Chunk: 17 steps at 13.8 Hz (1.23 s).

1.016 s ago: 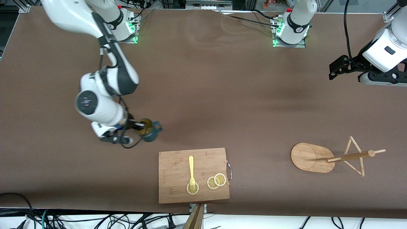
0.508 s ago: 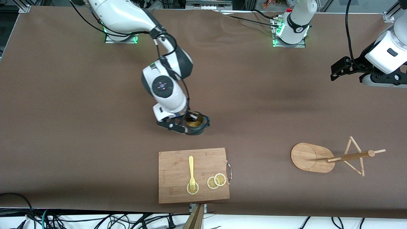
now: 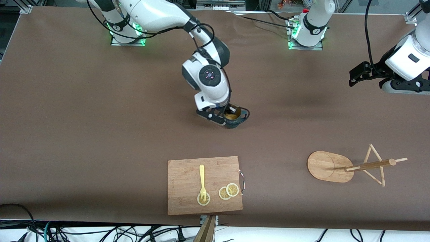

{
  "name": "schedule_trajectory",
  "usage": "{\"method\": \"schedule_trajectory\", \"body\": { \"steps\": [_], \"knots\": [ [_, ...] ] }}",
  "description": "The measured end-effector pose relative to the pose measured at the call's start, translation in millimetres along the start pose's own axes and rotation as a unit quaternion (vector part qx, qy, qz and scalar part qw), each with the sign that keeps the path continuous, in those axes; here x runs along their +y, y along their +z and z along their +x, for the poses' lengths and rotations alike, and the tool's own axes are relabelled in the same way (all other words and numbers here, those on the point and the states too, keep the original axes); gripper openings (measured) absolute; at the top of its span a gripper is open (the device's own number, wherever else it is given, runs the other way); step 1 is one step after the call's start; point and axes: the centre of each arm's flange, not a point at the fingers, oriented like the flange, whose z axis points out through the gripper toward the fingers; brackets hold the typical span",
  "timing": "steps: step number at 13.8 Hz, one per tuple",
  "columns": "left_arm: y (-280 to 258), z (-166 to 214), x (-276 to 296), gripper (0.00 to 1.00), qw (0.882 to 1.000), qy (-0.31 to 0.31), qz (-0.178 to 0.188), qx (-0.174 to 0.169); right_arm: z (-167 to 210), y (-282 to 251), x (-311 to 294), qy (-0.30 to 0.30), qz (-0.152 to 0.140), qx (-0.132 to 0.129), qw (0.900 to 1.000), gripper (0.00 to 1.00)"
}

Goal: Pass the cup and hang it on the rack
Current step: 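Carry the mug to mid-table with the right gripper, then set the mug down and open the right gripper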

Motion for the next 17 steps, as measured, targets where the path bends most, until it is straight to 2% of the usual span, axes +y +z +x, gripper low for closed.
{"method": "schedule_trajectory", "body": {
  "steps": [5,10,11,14,17],
  "knots": [
    [17.4,9.7,-11.4,1.0,1.0,-0.009,-0.003,-0.016,-57.5,24.2,-19.8,0.007,0.015,-0.035,0.999,0.04],
    [23.5,7.7,-4.0,1.0,0.999,-0.002,-0.002,-0.032,-68.7,46.8,-23.5,0.003,0.01,-0.042,0.999,0.04],
    [29.0,8.6,-2.9,1.0,0.999,0.0,-0.002,-0.041,-68.6,47.0,-23.5,0.004,0.01,-0.042,0.999,0.09],
    [45.0,14.4,-1.3,1.0,0.998,0.002,-0.003,-0.06,-68.4,44.4,-25.0,0.003,0.013,-0.041,0.999,0.37],
    [84.0,30.8,-8.4,1.0,0.995,-0.002,-0.009,-0.098,-64.4,37.0,-27.4,0.004,0.014,-0.041,0.999,0.7]
  ]
}}
